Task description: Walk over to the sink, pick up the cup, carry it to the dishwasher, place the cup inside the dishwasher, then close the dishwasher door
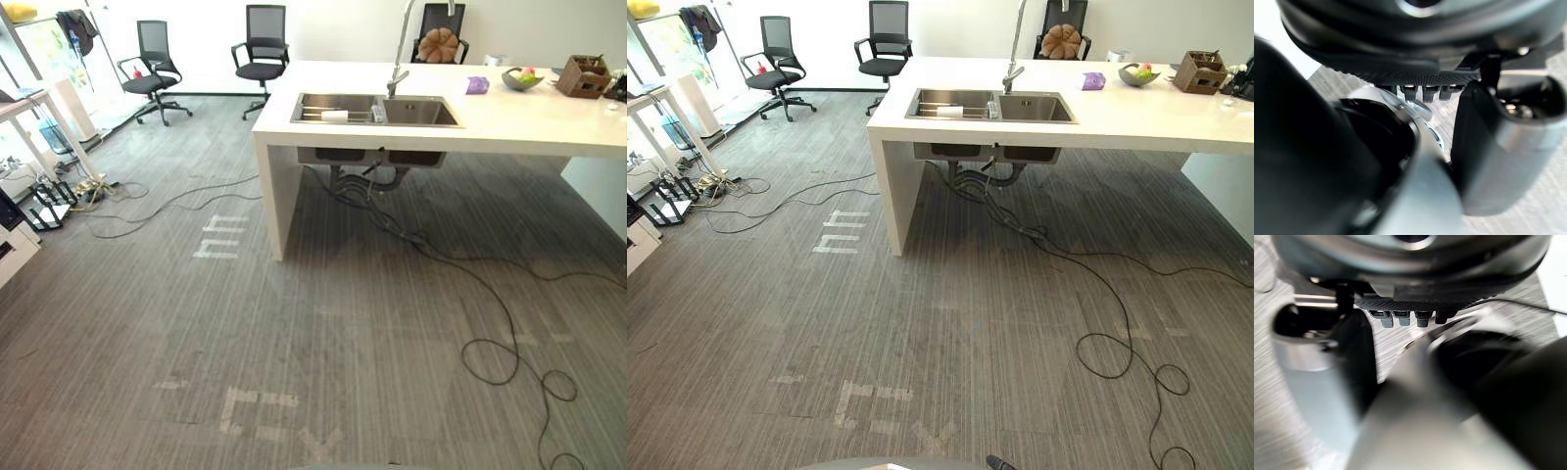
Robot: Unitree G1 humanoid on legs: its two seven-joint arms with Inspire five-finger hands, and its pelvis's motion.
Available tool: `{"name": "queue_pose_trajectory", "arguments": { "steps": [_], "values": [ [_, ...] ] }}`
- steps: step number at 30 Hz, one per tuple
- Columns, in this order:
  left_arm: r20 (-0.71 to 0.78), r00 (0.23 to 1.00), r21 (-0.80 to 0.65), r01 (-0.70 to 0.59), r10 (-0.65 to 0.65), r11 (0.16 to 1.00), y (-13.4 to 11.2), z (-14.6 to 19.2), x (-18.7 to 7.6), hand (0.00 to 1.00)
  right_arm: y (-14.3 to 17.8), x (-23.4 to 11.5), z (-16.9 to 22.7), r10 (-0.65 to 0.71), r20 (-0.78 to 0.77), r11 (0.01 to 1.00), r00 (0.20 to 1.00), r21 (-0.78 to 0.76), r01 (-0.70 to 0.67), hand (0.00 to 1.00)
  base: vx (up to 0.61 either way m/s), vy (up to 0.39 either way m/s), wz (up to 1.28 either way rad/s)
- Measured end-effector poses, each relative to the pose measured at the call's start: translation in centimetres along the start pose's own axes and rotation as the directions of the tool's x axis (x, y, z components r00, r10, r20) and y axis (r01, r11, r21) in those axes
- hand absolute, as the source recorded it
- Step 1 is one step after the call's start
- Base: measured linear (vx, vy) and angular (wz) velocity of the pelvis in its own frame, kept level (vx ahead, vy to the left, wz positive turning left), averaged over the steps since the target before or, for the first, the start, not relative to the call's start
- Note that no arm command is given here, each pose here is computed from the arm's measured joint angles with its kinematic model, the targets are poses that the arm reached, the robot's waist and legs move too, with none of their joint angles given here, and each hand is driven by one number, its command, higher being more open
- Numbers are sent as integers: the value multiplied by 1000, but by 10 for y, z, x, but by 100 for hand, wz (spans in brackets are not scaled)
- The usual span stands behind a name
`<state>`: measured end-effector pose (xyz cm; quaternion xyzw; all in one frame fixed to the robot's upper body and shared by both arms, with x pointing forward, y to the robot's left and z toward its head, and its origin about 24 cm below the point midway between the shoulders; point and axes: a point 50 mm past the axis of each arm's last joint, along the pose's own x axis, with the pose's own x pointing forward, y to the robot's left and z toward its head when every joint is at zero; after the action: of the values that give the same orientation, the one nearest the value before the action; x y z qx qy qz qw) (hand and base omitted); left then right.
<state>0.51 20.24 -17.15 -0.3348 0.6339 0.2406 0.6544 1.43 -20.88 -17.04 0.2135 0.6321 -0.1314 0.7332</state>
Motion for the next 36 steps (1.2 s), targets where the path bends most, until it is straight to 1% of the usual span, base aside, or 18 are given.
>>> {"name": "queue_pose_trajectory", "arguments": {
  "steps": [4,5,6,11,13,14,21,25,33,36],
  "values": [
    [58,998,60,11,-14,998,-4,5,1,100,3,1,21,-106,115,955,988,-264,133,100,-52,-27,4],
    [78,997,99,9,-17,995,-5,7,1,100,5,1,25,-113,141,936,983,-317,153,100,-61,-26,11],
    [87,996,123,10,-21,992,-6,8,1,100,6,2,26,-111,146,935,983,-320,153,100,-48,-20,16],
    [180,983,290,-18,-36,957,-10,18,0,100,11,3,33,-91,147,947,985,-292,131,100,-41,-17,20],
    [198,980,315,-28,-37,949,-11,19,0,100,12,3,33,-87,139,960,987,-255,120,100,0,-12,10],
    [223,974,333,-35,-42,942,-12,21,-1,100,12,4,33,-80,135,973,988,-206,107,100,5,-12,7],
    [281,957,373,-37,-75,927,-14,24,-2,100,13,5,33,-64,127,990,990,-121,79,100,-1,-4,1],
    [301,950,382,-38,-85,924,-15,25,-3,100,17,5,36,-30,142,997,989,-66,40,100,-47,-20,3],
    [364,921,413,-31,-135,910,-19,28,-5,100,20,5,38,-1,159,998,987,-69,13,100,-64,-1,-1],
    [387,909,439,-35,-154,898,-21,30,-7,100,20,5,38,3,160,999,987,-44,5,100,-11,3,0]
  ]
}}
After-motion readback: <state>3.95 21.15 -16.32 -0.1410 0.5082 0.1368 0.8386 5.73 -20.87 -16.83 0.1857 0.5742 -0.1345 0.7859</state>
